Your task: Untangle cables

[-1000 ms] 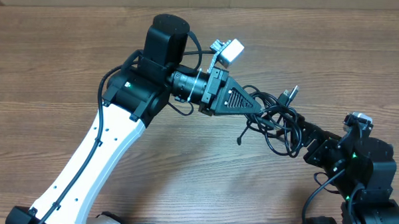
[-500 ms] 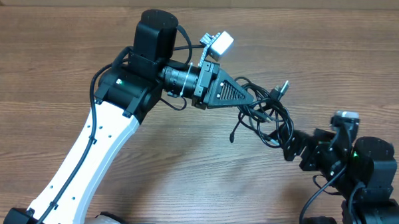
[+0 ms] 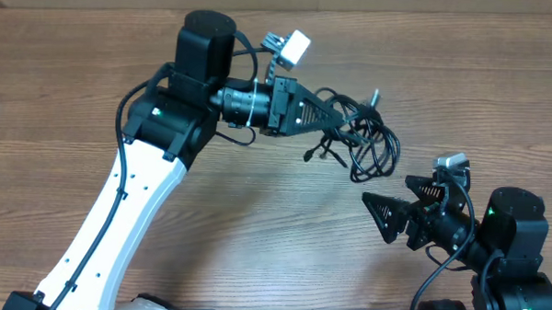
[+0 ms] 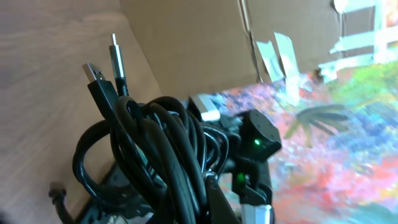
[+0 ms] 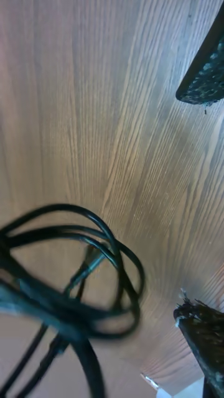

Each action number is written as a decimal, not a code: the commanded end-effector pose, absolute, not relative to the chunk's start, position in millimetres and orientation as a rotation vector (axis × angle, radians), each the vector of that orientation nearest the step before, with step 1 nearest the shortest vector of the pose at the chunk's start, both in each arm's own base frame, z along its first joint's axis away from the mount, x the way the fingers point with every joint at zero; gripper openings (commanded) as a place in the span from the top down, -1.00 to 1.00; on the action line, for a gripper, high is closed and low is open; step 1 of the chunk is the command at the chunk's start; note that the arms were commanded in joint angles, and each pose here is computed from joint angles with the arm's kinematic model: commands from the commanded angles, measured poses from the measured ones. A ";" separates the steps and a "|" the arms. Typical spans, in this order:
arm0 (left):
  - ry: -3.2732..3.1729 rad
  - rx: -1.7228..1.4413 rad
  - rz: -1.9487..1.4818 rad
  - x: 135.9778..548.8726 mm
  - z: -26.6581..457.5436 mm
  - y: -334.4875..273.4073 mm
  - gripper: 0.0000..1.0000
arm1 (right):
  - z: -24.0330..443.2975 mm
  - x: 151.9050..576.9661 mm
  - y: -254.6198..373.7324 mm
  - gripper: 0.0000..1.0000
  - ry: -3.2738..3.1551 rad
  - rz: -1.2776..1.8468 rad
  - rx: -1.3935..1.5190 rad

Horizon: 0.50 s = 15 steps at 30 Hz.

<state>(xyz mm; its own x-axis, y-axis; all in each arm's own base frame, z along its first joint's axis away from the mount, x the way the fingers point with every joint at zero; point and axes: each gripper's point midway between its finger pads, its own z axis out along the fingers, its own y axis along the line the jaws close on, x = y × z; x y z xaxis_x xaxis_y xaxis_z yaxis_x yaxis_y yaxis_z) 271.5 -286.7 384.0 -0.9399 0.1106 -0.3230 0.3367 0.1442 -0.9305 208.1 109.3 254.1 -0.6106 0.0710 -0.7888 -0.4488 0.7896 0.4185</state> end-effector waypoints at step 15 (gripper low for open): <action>2.085 0.707 -1.399 289.7 364.3 -266.1 0.91 | 263.4 211.5 113.3 -1.00 2.071 0.814 -0.255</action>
